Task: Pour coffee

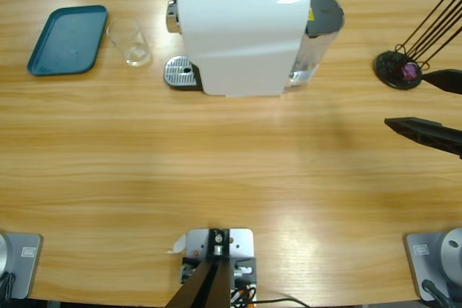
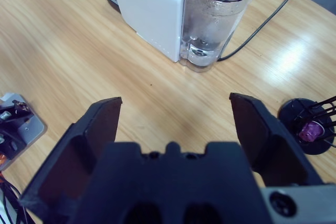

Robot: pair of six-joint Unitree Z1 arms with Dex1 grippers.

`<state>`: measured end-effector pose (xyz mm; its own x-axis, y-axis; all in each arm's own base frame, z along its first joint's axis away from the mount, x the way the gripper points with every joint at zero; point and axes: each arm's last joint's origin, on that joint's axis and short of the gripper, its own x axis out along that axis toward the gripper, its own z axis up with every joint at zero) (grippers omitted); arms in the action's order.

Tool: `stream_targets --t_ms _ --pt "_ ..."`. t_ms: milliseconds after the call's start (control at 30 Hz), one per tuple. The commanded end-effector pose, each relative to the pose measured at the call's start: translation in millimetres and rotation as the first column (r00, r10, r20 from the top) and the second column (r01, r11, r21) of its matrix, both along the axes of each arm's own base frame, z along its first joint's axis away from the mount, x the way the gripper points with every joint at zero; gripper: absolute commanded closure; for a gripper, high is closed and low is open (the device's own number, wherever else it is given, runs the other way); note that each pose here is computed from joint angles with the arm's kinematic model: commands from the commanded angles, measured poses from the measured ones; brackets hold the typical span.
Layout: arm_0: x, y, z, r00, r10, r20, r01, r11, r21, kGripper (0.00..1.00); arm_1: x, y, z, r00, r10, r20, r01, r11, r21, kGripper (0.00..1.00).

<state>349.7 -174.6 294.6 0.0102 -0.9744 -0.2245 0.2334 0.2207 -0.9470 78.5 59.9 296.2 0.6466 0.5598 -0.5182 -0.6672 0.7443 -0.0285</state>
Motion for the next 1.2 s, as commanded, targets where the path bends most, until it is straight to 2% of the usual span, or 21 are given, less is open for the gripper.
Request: stream_targets --t_ms 33,333,367,533,567,833,1200 --pt "10 -15 -26 0.998 -0.036 -0.06 0.036 0.999 0.003 0.234 3 2 -8 0.999 -0.006 -0.039 0.005 1.0 -0.023 0.128" --pt "7 -17 -18 0.998 -0.045 -0.053 0.045 0.999 -0.007 0.237 5 4 -9 0.999 -0.008 -0.048 0.006 1.0 -0.031 0.128" --pt "6 -17 -16 0.998 -0.046 -0.048 0.046 0.999 -0.009 0.29 5 4 -9 0.999 -0.008 -0.049 0.006 0.999 -0.031 0.128" --pt "4 -15 -9 0.999 -0.044 -0.028 0.044 0.999 -0.015 0.943 6 4 -9 0.999 -0.007 -0.052 0.005 0.999 -0.032 0.142" --pt "3 -14 -7 0.999 -0.041 -0.023 0.04 0.999 -0.016 1.0 6 4 -10 0.999 -0.007 -0.053 0.005 0.999 -0.033 0.142" --pt "-1 -10 6 0.999 -0.043 0.019 0.043 0.999 -0.033 1.0 6 5 -10 0.998 -0.005 -0.056 0.003 0.999 -0.034 0.157" --pt "-4 -9 41 0.996 -0.049 0.071 0.054 0.997 -0.06 1.0 6 5 -11 0.998 0.0 -0.06 -0.002 0.999 -0.033 0.165"
